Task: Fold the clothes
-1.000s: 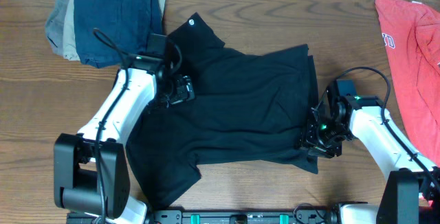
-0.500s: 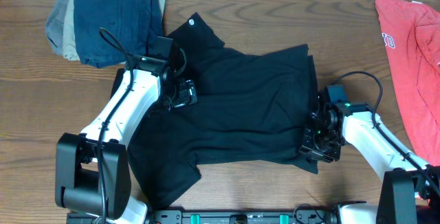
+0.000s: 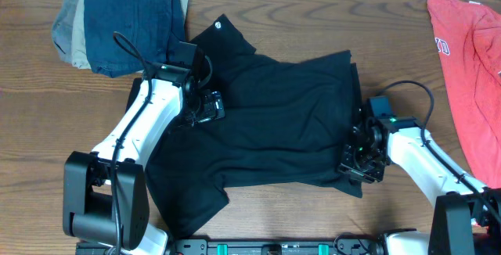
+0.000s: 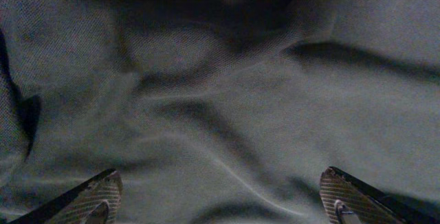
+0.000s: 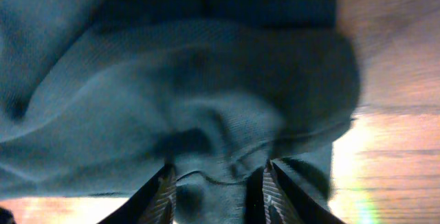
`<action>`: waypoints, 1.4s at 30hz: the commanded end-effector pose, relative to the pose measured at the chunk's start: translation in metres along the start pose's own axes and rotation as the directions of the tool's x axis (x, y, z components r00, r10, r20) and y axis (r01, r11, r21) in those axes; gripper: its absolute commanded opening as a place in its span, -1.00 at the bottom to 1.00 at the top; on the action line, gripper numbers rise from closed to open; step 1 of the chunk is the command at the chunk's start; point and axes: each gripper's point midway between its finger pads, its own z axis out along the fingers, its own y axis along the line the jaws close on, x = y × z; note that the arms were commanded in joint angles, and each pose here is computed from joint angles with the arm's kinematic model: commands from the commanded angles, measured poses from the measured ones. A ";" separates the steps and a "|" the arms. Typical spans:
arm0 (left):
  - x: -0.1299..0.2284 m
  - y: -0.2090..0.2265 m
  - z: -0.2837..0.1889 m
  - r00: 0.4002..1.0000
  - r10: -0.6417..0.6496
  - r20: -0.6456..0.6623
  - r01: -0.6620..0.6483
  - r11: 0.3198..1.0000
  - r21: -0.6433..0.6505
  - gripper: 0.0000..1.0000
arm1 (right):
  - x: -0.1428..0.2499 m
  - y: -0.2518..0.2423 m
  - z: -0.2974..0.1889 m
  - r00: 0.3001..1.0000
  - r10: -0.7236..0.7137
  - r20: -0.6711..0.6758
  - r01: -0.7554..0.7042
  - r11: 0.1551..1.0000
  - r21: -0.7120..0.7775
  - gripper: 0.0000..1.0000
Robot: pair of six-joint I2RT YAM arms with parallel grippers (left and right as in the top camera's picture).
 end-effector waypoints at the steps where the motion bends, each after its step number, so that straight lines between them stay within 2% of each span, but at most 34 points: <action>1: 0.003 0.004 0.002 1.000 0.004 -0.007 -0.005 1.000 -0.017 0.86 | 0.008 0.007 0.002 0.999 -0.039 -0.020 0.039 0.999 -0.016 -0.18; 3: 0.002 0.004 0.002 1.000 0.004 -0.006 -0.005 1.000 -0.017 0.86 | 0.010 0.009 0.003 0.998 -0.049 -0.025 0.049 0.999 -0.020 -0.20; 7: 0.003 0.004 0.002 1.000 0.005 -0.006 -0.005 1.000 -0.017 0.86 | 0.010 0.011 0.004 0.998 -0.061 -0.022 0.061 0.998 -0.021 -0.89; 8: 0.003 0.004 0.002 1.000 0.005 -0.006 -0.005 1.000 -0.017 0.86 | 0.010 0.012 0.003 0.998 -0.061 -0.019 0.061 0.998 -0.022 -0.97; 15: 0.003 0.004 0.002 1.000 0.005 -0.006 -0.005 1.000 -0.017 0.86 | 0.009 0.007 0.000 0.999 -0.045 -0.016 0.045 0.999 0.011 -0.98; 31: 0.001 0.003 0.003 1.000 0.006 0.002 -0.006 1.000 -0.014 0.86 | 0.048 -0.022 -0.021 0.990 -0.006 -0.143 0.028 0.988 0.151 -0.98; 34: 0.000 0.003 0.002 1.000 0.006 0.002 -0.006 1.000 -0.013 0.86 | 0.050 -0.023 -0.022 0.988 -0.002 -0.153 0.026 0.987 0.156 -0.86; 39: 0.000 0.003 0.002 1.000 0.006 0.002 -0.006 1.000 -0.013 0.87 | 0.053 -0.025 -0.023 0.986 -0.008 -0.166 0.036 0.986 0.163 -0.07; 42: 0.001 0.003 0.003 1.000 0.006 0.002 -0.006 1.000 -0.014 0.87 | 0.054 -0.025 -0.023 0.986 -0.012 -0.167 0.039 0.986 0.162 -0.04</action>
